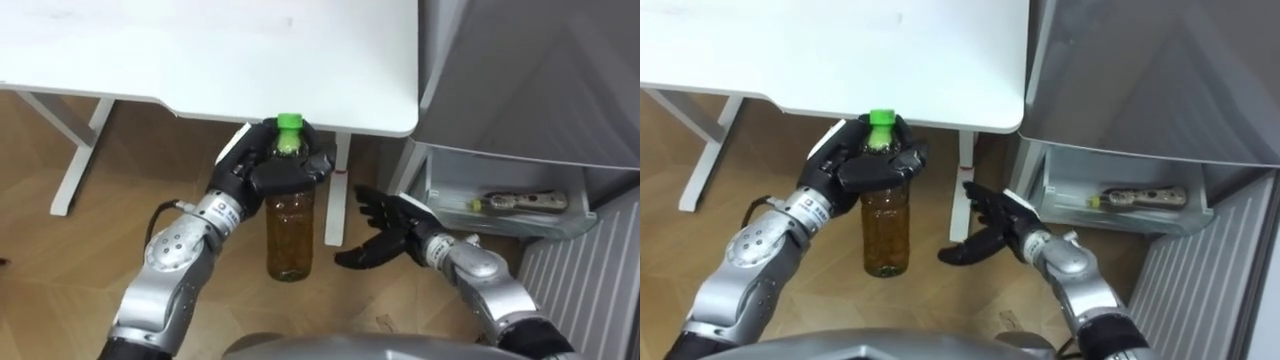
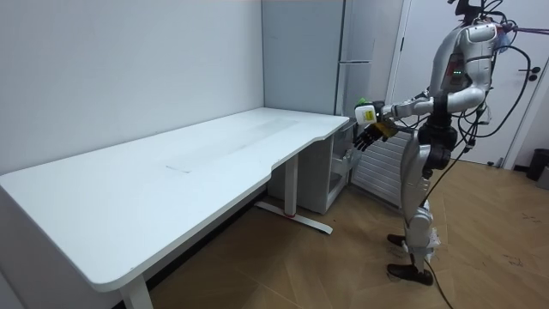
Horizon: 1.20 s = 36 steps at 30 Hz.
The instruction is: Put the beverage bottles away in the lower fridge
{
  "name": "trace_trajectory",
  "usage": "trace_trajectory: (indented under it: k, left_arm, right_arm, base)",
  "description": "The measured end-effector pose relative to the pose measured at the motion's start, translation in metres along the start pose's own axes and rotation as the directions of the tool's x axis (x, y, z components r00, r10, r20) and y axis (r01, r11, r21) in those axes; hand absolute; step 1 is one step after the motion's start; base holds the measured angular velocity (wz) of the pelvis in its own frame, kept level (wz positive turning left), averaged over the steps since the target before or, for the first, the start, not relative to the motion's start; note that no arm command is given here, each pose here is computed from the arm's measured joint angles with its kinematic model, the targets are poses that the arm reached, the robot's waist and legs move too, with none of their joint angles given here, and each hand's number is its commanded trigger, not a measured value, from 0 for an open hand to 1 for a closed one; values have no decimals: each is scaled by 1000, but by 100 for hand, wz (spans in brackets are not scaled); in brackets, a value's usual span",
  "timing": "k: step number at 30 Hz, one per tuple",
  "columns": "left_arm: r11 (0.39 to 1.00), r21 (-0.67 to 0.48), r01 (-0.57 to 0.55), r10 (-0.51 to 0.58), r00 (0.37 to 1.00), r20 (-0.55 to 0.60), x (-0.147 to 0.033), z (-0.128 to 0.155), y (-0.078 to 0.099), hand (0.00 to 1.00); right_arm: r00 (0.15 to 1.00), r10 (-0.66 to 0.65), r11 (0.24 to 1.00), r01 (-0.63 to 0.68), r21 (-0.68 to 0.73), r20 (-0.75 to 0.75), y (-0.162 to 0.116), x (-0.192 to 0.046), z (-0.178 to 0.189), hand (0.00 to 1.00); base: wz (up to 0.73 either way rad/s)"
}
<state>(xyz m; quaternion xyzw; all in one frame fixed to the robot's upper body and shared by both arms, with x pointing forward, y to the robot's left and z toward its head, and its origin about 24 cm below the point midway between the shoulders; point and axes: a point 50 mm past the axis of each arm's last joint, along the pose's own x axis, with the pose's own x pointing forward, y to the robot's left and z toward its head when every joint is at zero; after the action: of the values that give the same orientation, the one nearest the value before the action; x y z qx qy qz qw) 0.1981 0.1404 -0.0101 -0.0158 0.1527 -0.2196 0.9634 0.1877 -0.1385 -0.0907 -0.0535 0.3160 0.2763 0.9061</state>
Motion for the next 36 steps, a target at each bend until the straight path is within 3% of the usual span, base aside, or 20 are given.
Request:
trace_trajectory:
  k: [9, 17, 24, 28, 36]
  left_arm:
    - [985, 169, 30, -26, 999, -27, 3, 0, -8, 100]
    - [975, 206, 86, -85, 996, -15, 5, 2, -21, 100]
    - [958, 252, 133, -148, 988, 40, 9, 15, -29, 100]
    - [934, 321, 154, -173, 985, 30, 7, 18, -32, 100]
    - [928, 328, 176, -196, 980, 28, 8, 17, -39, 100]
  right_arm:
    - [991, 131, 991, -131, -35, 9, 8, -2, 4, 0]
    - [958, 282, 959, -280, -51, 45, 24, -5, 11, 0]
    - [878, 450, 886, -462, 44, 162, 37, -7, 22, 0]
    - [860, 483, 867, -496, 51, 165, 42, -7, 20, 0]
    - [851, 499, 855, -514, 67, 162, 38, -12, 17, 0]
  base:
    - [0]
    - [0]
    - [0]
    - [0]
    - [0]
